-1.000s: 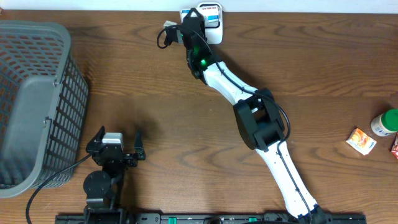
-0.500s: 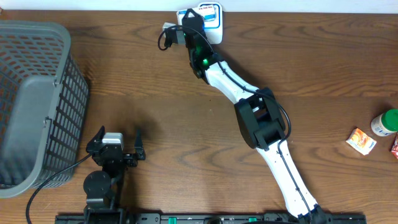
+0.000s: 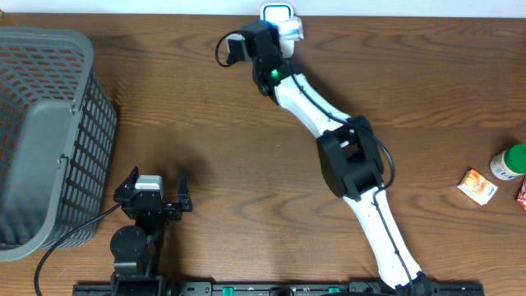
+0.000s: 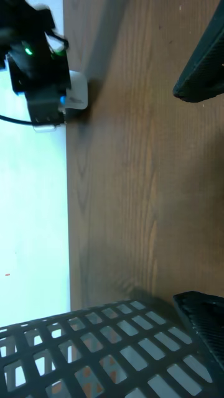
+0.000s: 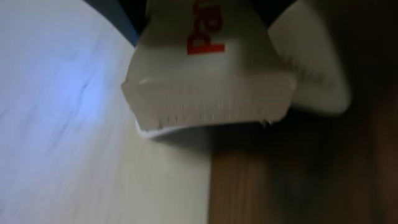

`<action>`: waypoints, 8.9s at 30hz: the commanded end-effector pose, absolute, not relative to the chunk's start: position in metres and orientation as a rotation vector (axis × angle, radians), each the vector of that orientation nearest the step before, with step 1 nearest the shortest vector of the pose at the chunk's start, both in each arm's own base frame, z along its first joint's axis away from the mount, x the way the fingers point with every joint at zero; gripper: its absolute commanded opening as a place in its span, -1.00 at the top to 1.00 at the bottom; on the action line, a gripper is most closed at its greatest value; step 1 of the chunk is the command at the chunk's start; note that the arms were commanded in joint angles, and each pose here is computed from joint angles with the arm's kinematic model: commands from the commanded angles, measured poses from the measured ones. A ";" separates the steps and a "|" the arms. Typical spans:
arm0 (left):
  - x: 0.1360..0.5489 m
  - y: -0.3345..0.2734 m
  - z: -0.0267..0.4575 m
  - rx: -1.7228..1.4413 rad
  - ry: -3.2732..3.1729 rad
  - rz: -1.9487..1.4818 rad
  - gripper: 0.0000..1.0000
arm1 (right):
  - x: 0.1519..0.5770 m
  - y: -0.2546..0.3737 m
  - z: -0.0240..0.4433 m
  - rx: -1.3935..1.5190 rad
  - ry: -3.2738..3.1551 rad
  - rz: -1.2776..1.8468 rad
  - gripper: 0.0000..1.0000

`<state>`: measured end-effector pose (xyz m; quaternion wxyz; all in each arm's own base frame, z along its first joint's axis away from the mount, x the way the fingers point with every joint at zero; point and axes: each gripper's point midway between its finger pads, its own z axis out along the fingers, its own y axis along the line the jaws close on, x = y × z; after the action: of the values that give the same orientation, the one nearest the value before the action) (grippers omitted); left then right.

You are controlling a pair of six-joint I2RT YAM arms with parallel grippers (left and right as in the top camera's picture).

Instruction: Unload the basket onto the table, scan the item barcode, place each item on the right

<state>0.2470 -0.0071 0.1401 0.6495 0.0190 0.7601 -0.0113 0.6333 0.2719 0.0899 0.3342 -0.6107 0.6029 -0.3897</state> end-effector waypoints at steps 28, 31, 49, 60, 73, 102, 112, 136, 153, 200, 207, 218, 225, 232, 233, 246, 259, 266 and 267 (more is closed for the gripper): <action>0.245 -0.010 0.126 0.052 1.776 -0.046 -0.92 | 0.435 -0.125 0.076 0.011 3.178 -0.497 0.41; 0.245 -0.010 0.126 0.052 1.776 -0.046 -0.92 | 0.424 -0.159 0.068 0.184 3.185 -0.373 -0.01; 0.245 -0.010 0.126 0.052 1.776 -0.046 -0.92 | 0.443 -0.153 0.188 0.394 2.687 0.470 -0.99; 0.245 -0.010 0.126 0.052 1.776 -0.046 -0.92 | 0.342 -0.032 0.577 -0.108 1.612 0.495 -0.99; 0.245 -0.010 0.126 0.052 1.776 -0.046 -0.92 | 0.109 0.103 0.661 -0.511 1.197 0.352 -0.99; 0.248 -0.028 0.190 0.156 1.510 -0.099 -0.93 | 0.022 0.104 0.514 -0.455 1.138 0.170 -0.99; 0.243 -0.028 0.127 0.147 1.769 -0.123 -0.92 | 0.031 0.095 0.506 -0.408 1.179 0.161 -0.98; 0.243 -0.028 0.127 0.147 1.771 -0.123 -0.92 | 0.047 0.053 0.505 -0.189 1.216 0.188 -0.99; 0.243 -0.028 0.127 0.147 1.771 -0.123 -0.92 | 0.086 0.018 0.426 0.009 1.529 0.097 -0.99; 0.243 -0.028 0.127 0.147 1.771 -0.123 -0.92 | 0.245 0.021 0.156 0.028 1.648 0.165 -0.98; 0.243 -0.028 0.127 0.147 1.771 -0.123 -0.92 | 0.245 0.021 0.157 0.032 1.648 0.164 -0.99; 0.243 -0.028 0.127 0.147 1.771 -0.123 -0.92 | 0.245 0.021 0.157 0.032 1.648 0.164 -0.98; 0.243 -0.027 0.129 0.143 1.762 -0.115 -0.92 | 0.245 0.021 0.156 0.032 1.648 0.164 -0.99; 0.242 -0.024 0.140 0.007 1.719 -0.200 -0.92 | 0.245 0.021 0.157 0.032 1.648 0.164 -0.98; 0.243 -0.018 0.140 -0.051 1.719 -0.203 -0.92 | 0.245 0.021 0.156 0.032 1.648 0.164 -0.99; 0.243 0.008 0.136 -0.277 1.709 -0.153 -0.92 | 0.245 0.021 0.157 0.031 1.648 0.164 -0.99; 0.243 -0.002 0.136 -0.270 1.714 -0.213 -0.92 | 0.245 0.021 0.156 0.032 1.648 0.164 -0.99; 0.244 -0.001 0.137 -0.301 1.706 -0.236 -0.92 | 0.245 0.021 0.156 0.031 1.648 0.164 -0.98; 0.244 -0.001 0.137 -0.302 1.706 -0.235 -0.93 | 0.245 0.021 0.157 0.031 1.648 0.164 -0.99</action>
<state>0.2446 -0.0058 0.1520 0.6568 -0.1172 0.7363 -0.1133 0.2454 0.0206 0.1577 0.6755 0.0186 0.7329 0.0794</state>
